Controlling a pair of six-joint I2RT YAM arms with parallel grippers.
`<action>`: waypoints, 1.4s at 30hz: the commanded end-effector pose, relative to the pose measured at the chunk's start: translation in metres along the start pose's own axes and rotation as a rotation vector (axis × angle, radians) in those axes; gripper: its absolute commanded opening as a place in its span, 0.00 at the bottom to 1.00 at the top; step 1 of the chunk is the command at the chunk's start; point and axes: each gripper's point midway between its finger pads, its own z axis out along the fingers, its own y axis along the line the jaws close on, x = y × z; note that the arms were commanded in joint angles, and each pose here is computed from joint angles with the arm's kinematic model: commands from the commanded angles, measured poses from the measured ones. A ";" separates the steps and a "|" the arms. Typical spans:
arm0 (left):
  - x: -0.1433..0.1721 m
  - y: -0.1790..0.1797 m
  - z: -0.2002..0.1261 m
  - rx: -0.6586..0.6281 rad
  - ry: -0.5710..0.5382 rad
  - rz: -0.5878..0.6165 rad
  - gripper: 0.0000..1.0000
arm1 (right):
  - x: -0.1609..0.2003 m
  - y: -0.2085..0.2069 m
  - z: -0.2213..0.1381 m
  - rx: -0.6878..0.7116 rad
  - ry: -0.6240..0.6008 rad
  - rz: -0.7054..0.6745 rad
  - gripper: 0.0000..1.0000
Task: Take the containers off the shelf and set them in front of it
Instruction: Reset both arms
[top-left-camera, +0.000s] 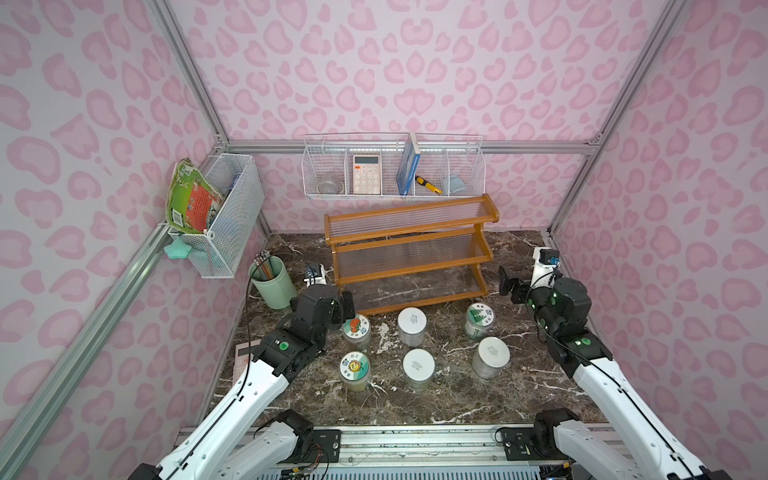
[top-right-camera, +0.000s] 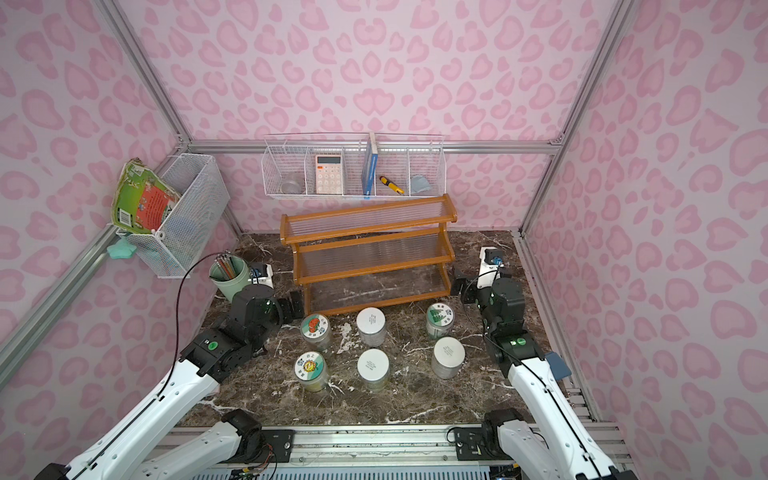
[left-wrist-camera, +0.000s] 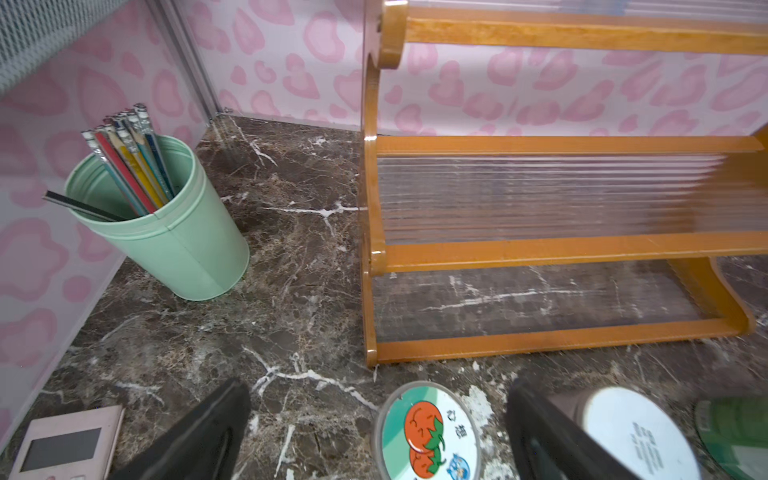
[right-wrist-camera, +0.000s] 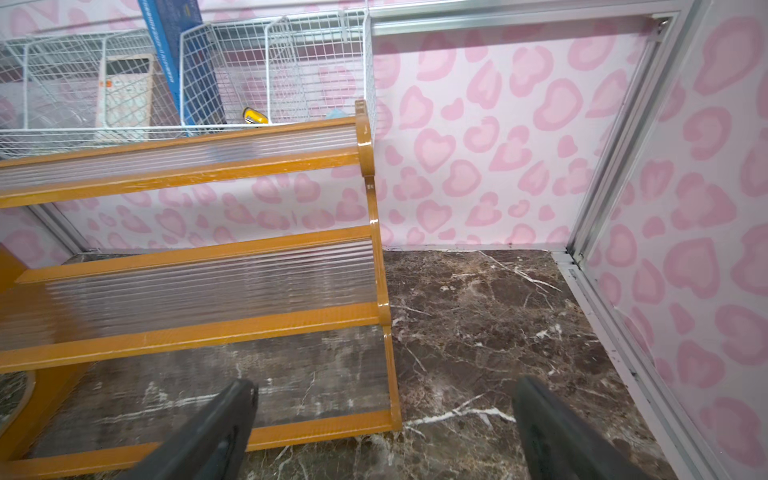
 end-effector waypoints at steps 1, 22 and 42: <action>-0.009 0.005 0.008 -0.022 -0.062 0.035 0.99 | -0.008 -0.007 0.017 -0.035 -0.072 -0.023 0.99; 0.028 0.073 0.098 -0.240 -0.091 0.095 0.95 | 0.135 -0.079 0.045 0.207 0.024 -0.066 0.98; 0.069 0.129 0.156 -0.290 -0.152 -0.010 0.99 | 0.130 -0.087 0.014 0.319 -0.173 -0.140 0.99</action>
